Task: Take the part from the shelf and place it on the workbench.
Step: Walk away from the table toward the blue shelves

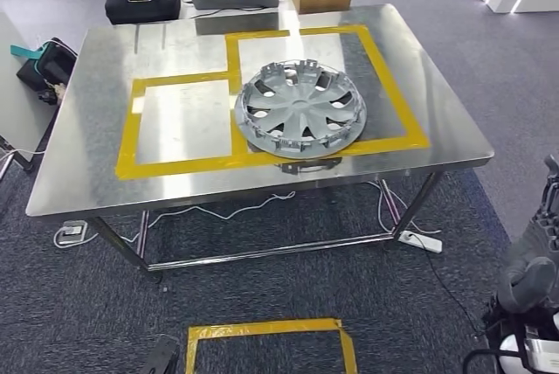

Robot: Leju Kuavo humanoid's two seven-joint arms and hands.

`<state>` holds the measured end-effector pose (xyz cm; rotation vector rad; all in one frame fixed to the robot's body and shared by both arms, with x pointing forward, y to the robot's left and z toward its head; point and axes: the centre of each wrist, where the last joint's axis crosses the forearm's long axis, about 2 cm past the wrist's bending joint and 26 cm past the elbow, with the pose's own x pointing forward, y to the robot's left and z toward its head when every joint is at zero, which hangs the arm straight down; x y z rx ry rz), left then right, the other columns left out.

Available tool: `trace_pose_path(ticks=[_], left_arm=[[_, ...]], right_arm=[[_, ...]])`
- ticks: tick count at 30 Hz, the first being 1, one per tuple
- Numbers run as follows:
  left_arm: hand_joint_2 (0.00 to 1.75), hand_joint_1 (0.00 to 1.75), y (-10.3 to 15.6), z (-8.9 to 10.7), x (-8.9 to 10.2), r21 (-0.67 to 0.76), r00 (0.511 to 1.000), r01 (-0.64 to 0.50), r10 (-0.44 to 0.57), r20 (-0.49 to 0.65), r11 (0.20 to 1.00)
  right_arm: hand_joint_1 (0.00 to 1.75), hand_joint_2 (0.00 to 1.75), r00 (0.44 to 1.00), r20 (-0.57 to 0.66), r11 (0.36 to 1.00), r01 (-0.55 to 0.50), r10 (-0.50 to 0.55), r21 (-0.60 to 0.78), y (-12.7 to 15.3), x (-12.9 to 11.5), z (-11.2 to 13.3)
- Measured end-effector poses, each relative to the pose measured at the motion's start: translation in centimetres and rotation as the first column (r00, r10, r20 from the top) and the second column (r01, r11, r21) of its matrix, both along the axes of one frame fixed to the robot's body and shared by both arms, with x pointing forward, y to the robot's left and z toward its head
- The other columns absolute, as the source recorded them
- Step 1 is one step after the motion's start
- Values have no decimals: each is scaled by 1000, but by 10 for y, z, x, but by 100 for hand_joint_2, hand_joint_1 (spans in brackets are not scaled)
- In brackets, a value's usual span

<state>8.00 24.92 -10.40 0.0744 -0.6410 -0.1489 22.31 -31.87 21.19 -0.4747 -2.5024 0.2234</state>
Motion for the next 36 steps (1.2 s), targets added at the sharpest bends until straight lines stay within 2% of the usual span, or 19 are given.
trace_pose_path(ticks=[36], left_arm=[[0, 0, 0, 0, 1, 12, 1000, 29, -29, 0, 1000]], right_arm=[[0, 0, 1000, -7, 1000, 12, -12, -7, 0, -6, -3]])
